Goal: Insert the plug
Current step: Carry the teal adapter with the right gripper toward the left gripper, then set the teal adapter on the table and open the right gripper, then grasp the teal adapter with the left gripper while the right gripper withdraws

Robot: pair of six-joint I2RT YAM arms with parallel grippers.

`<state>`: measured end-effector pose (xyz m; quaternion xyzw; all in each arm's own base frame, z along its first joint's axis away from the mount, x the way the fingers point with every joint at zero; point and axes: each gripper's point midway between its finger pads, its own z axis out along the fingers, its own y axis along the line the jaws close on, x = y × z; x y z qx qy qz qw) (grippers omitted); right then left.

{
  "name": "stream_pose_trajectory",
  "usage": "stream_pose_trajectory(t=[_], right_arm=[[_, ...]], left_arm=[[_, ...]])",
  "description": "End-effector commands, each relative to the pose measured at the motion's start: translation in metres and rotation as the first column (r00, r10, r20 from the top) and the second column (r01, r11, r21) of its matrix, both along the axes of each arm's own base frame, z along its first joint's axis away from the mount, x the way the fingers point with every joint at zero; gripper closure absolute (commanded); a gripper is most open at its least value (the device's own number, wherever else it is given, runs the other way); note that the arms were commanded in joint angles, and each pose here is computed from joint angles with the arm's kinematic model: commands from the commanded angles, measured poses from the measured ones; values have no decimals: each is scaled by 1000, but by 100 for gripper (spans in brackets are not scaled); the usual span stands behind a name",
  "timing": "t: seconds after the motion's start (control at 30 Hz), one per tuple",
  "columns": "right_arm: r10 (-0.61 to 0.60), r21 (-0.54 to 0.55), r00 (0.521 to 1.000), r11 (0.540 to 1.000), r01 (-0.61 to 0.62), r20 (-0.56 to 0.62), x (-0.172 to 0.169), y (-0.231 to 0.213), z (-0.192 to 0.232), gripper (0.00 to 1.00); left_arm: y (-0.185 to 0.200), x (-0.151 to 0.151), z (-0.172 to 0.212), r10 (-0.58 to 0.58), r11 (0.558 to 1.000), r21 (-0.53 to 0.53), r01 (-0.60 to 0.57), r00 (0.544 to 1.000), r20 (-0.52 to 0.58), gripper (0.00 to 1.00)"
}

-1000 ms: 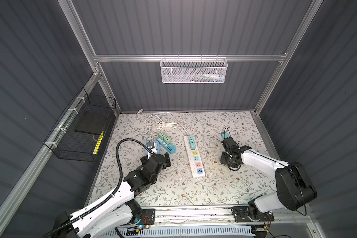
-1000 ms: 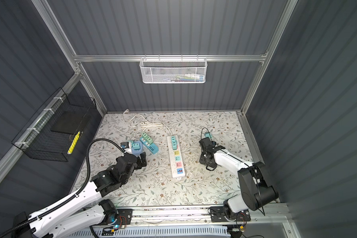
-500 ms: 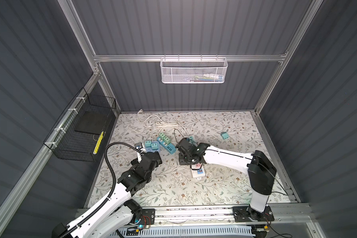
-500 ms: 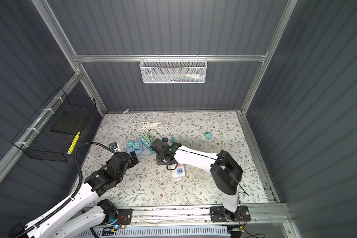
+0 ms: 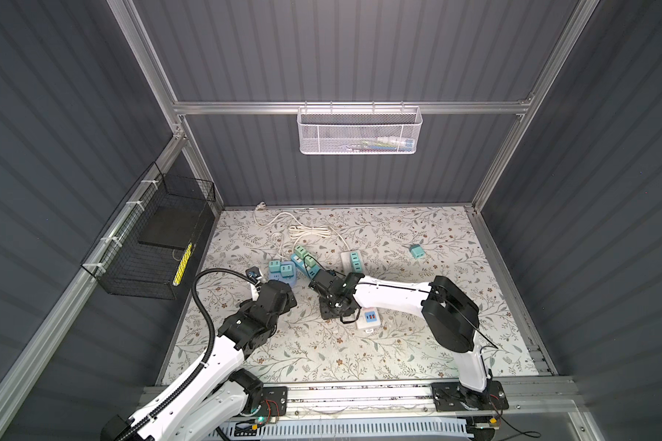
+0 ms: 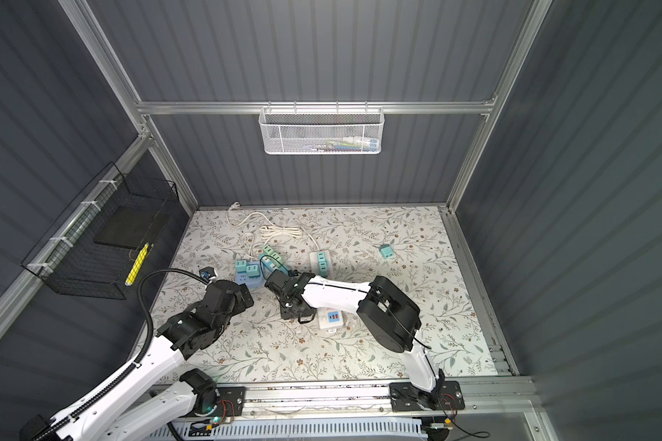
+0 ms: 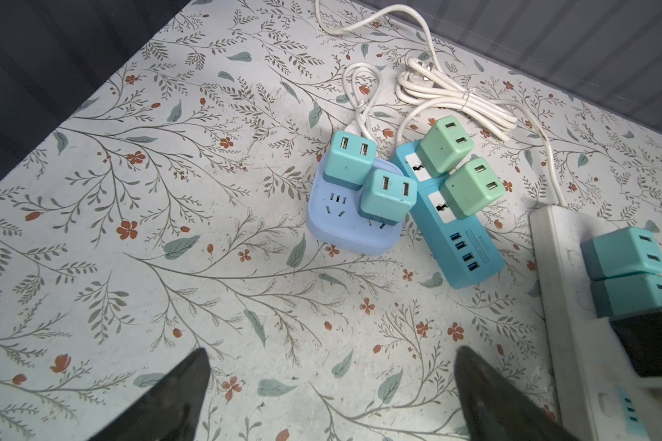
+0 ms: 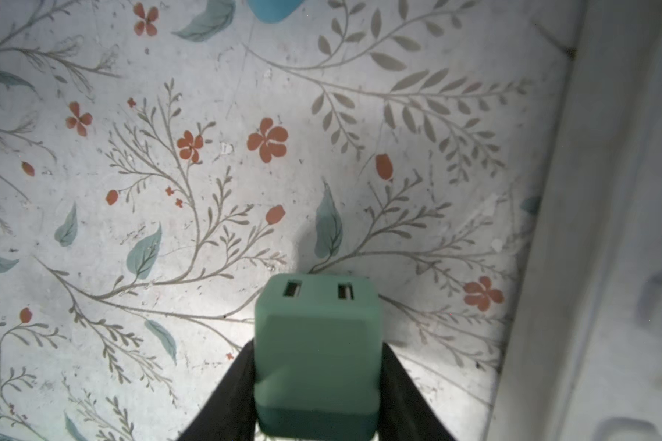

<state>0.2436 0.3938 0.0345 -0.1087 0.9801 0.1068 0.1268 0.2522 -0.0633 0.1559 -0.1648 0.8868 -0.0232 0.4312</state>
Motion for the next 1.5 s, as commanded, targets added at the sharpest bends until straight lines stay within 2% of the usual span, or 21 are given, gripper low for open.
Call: stream_pose_trajectory(t=[0.0, 0.07, 0.23, 0.3, 0.5, 0.67, 0.8, 0.9, 0.97, 1.07, 1.13, 1.2, 1.27, 1.3, 1.4, 1.47], right_arm=[[-18, -34, 999, 999, 17, -38, -5, -8, -17, 61], [-20, -22, 999, 1000, 19, -42, -6, -8, -17, 57], [-1, 33, 997, 999, 3, -75, -11, 0, -10, 34], [-3, 59, 996, 998, 9, -87, -13, 2, -3, 30], [28, 211, 988, 977, 4, -150, -23, 20, 18, 30], [62, 371, 983, 929, 7, -174, -21, 40, 39, 30], [40, 398, 987, 917, 26, -156, -12, 32, 47, 32], [11, 364, 996, 931, 21, -86, -2, 12, 58, 33], [16, 330, 1000, 944, -18, 9, 7, 1, 74, 32], [24, 191, 988, 980, -53, 150, 20, -30, 92, 27], [9, 91, 965, 995, -34, 262, 34, -53, 106, 18], [-20, 19, 931, 1000, 14, 365, 49, -75, 118, 2], [-26, -10, 893, 999, 35, 450, 58, -87, 130, 1], [22, -20, 876, 1000, -14, 481, 59, -85, 135, 1], [74, -43, 822, 997, -60, 565, 69, -85, 141, 1], [44, -17, 836, 999, -42, 547, 74, -92, 143, 5]], left_arm=[[-4, 2, 0, -28, 1000, -8, 28, 1000, 12, 0], [-5, 2, -2, -37, 999, -7, 37, 999, 12, 0], [-8, 2, -4, -49, 999, -11, 49, 999, 1, 0], [-8, 1, -4, -51, 999, -13, 51, 999, -2, 0], [-3, 0, -1, -39, 999, 2, 39, 999, 6, 0], [-2, -2, 1, -25, 1000, -15, 25, 1000, 5, 0], [-7, 0, 0, -46, 999, -26, 46, 999, 1, 0], [-18, 3, -3, -93, 995, -36, 92, 996, -17, 0], [-25, 6, -6, -130, 991, -33, 129, 991, -35, 0], [-34, 12, -7, -166, 986, -24, 165, 985, -55, 1], [-40, 17, -5, -187, 982, -15, 187, 980, -62, 1], [-49, 22, -4, -231, 973, -10, 231, 970, -79, 3], [-65, 26, -5, -303, 953, -26, 302, 949, -92, 7], [-74, 27, -8, -343, 939, -44, 340, 934, -105, 9], [-90, 26, -21, -408, 913, -78, 401, 898, -165, 12], [-96, 24, -31, -437, 899, -86, 429, 875, -210, 14]])
